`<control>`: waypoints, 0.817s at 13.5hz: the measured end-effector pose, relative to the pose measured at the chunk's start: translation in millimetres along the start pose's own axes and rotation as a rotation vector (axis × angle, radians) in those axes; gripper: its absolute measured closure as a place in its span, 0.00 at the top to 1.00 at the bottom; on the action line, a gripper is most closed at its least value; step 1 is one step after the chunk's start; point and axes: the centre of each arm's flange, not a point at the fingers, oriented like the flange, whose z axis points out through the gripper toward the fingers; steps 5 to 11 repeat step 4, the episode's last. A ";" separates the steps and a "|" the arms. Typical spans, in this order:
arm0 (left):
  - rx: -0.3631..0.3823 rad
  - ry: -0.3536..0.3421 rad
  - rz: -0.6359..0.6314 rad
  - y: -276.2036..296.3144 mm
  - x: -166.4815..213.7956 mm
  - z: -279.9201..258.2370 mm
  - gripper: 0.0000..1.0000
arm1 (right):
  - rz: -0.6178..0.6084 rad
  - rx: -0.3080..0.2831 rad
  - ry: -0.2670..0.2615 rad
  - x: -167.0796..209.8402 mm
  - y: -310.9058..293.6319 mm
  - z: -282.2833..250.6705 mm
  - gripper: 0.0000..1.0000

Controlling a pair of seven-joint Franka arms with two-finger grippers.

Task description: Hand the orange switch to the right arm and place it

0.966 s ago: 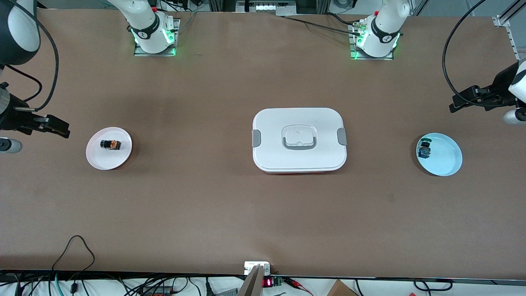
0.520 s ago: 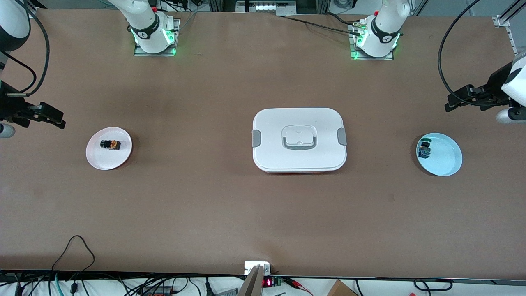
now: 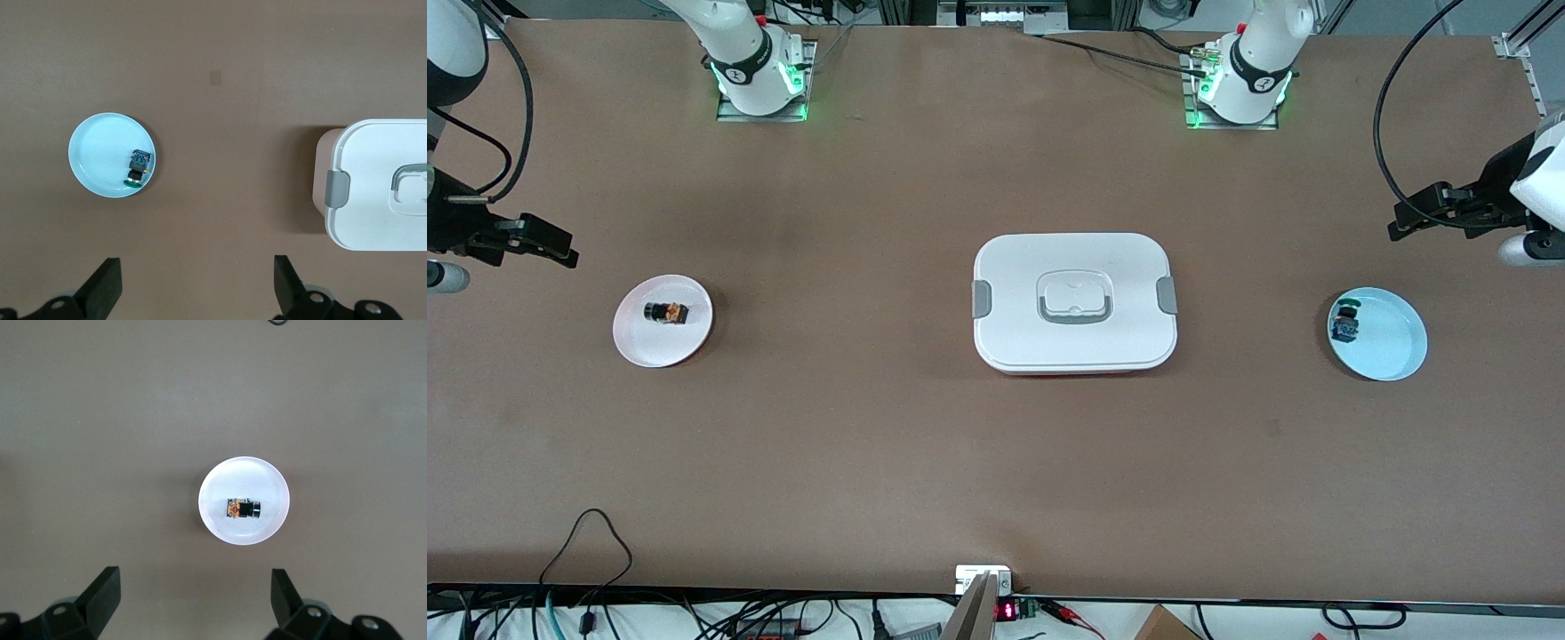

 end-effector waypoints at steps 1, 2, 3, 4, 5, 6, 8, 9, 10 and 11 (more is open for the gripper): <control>0.000 -0.001 0.000 0.2 -0.1 0.0 1.00 | 0.000 0.000 -0.003 -0.6 0.1 -0.2 1.00; 0.000 -0.001 0.001 0.5 -0.1 0.1 1.00 | 0.000 0.000 -0.005 -0.8 0.1 -0.1 1.00; 0.000 -0.001 0.003 1.4 -0.2 0.1 1.00 | 0.000 0.000 -0.006 -0.9 0.1 0.0 1.00; 0.000 -0.001 0.007 3.8 -0.3 0.1 1.00 | 0.000 0.000 -0.006 -0.9 0.0 0.0 1.00; 0.000 -0.001 0.007 3.8 -0.3 0.1 1.00 | 0.000 0.000 -0.006 -0.9 0.0 0.0 1.00; 0.000 -0.001 0.007 3.8 -0.3 0.1 1.00 | 0.000 0.000 -0.006 -0.9 0.0 0.0 1.00; 0.000 -0.001 0.007 3.8 -0.3 0.1 1.00 | 0.000 0.000 -0.006 -0.9 0.0 0.0 1.00; 0.000 -0.001 0.007 3.8 -0.3 0.1 1.00 | 0.000 0.000 -0.006 -0.9 0.0 0.0 1.00; 0.000 -0.001 0.007 3.8 -0.3 0.1 1.00 | 0.000 0.000 -0.006 -0.9 0.0 0.0 1.00; 0.000 -0.001 0.007 3.8 -0.3 0.1 1.00 | 0.000 0.000 -0.006 -0.9 0.0 0.0 1.00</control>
